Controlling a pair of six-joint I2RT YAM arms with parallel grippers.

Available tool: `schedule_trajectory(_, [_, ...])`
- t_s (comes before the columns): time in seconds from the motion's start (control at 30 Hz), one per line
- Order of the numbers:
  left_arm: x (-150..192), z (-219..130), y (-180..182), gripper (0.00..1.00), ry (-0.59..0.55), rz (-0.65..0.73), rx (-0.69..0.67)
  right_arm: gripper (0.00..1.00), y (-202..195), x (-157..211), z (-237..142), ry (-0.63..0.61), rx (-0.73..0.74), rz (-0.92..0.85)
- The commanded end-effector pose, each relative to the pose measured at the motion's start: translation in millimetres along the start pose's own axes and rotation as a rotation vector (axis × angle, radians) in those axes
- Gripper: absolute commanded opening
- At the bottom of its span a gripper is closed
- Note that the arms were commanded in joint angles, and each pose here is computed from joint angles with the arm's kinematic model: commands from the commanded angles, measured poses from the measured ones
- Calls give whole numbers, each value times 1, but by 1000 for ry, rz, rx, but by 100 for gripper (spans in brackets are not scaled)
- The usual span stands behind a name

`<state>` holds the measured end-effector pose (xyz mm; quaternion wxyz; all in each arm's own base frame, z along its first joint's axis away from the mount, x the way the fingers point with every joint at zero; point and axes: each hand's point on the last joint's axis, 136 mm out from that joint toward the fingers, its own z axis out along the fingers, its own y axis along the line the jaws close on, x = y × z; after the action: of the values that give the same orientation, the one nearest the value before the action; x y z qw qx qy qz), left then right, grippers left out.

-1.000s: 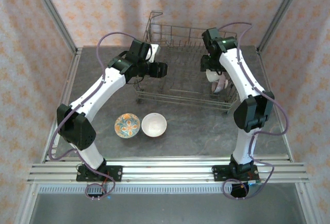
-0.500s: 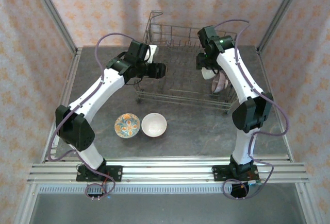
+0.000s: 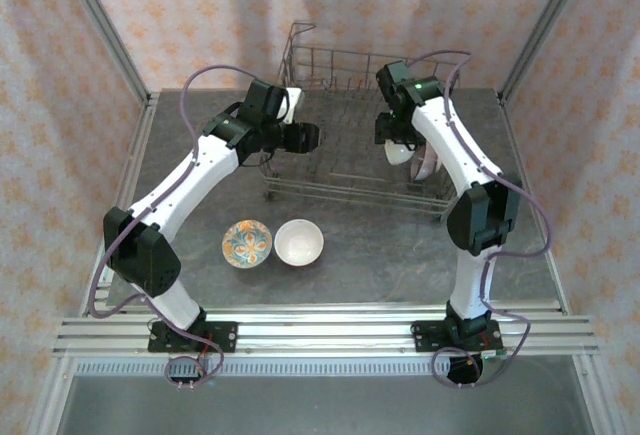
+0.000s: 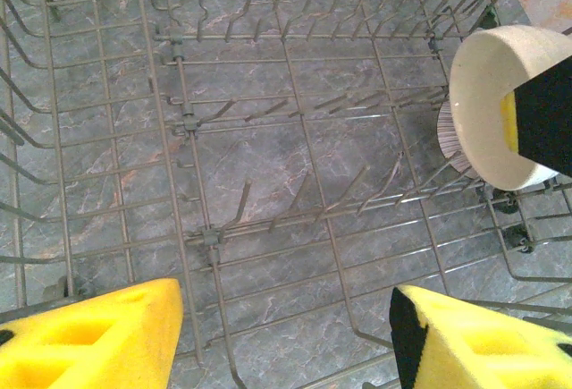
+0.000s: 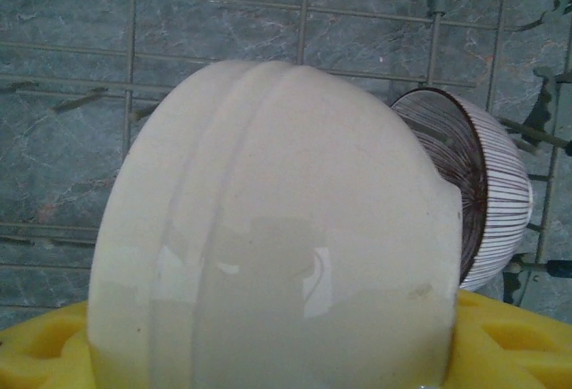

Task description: Load the bowls into the dish rack

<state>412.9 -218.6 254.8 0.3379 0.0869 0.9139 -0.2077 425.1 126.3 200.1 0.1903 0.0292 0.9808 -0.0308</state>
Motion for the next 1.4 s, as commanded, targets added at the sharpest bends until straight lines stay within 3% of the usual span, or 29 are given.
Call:
schedule_trajectory(0.0, [2,-3,5,64,-3,-15,-11,55,3,0,11,3,22,19])
schedule_trajectory(1.37, [12,-2,13,64,28,-18,-16,60,5,12,77,85,-30,205])
